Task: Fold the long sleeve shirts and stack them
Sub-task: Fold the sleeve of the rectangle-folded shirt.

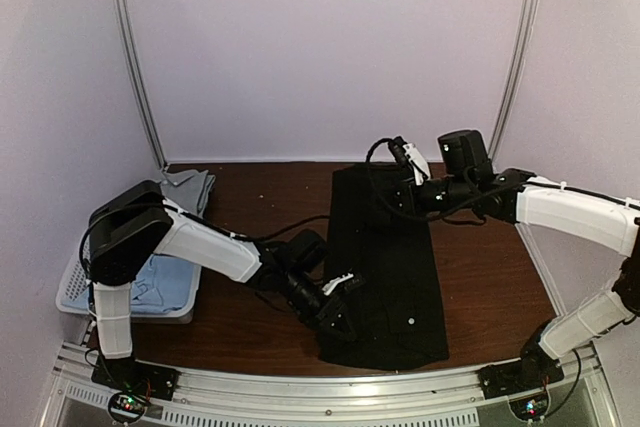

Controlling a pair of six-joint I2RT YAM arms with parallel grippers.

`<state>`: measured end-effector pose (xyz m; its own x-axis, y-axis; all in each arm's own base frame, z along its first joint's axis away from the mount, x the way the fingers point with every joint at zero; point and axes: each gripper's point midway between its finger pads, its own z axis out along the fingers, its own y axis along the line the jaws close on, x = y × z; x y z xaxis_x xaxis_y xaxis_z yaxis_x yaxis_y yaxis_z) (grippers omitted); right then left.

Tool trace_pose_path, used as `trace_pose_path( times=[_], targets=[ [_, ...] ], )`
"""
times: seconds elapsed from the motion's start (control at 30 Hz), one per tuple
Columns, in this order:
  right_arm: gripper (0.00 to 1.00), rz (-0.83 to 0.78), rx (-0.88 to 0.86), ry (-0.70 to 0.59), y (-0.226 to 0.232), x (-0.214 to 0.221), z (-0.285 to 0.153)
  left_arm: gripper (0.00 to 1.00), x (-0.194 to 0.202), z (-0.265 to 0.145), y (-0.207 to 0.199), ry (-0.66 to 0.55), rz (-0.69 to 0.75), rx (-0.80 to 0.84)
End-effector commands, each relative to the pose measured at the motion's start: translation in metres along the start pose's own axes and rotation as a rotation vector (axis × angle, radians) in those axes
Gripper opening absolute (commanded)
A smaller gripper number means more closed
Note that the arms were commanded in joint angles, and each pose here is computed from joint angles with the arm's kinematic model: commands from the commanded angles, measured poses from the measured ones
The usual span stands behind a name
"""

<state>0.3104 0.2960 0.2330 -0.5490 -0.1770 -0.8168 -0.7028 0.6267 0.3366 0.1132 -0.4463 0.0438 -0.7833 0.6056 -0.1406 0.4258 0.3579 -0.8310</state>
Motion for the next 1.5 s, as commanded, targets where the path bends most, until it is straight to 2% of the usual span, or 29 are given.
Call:
trace_pose_path(
  times=[0.0,0.13,0.27,0.37,0.6,0.7,0.83,1.23,1.47],
  targets=[
    [0.00,0.015,-0.029,0.092,0.007,0.029,0.008,0.22,-0.019,-0.006,-0.018,-0.055,0.063,0.057],
    [0.00,0.011,-0.039,0.139,0.013,0.044,0.011,0.33,-0.020,-0.009,-0.022,-0.061,0.074,0.060],
    [0.00,0.010,-0.034,0.168,0.014,0.053,0.014,0.38,-0.018,-0.012,-0.021,-0.073,0.070,0.050],
    [0.00,0.010,-0.033,0.192,0.015,0.060,0.015,0.42,-0.026,-0.028,-0.033,-0.127,0.088,0.061],
    [0.00,-0.010,-0.060,0.278,0.031,0.081,0.018,0.44,-0.059,-0.100,-0.035,-0.349,0.073,-0.019],
    [0.00,-0.016,-0.083,0.329,0.043,0.099,0.024,0.45,-0.071,-0.129,-0.025,-0.440,0.052,-0.084],
    [0.00,-0.027,-0.106,0.407,0.056,0.128,0.037,0.45,-0.074,-0.154,0.006,-0.496,-0.027,-0.174],
    [0.00,-0.016,-0.149,0.539,0.074,0.176,0.066,0.45,-0.077,-0.155,0.024,-0.506,-0.054,-0.195],
    [0.18,-0.034,-0.158,0.573,0.078,0.183,0.064,0.45,-0.074,-0.147,0.032,-0.484,-0.064,-0.186]
  ],
)
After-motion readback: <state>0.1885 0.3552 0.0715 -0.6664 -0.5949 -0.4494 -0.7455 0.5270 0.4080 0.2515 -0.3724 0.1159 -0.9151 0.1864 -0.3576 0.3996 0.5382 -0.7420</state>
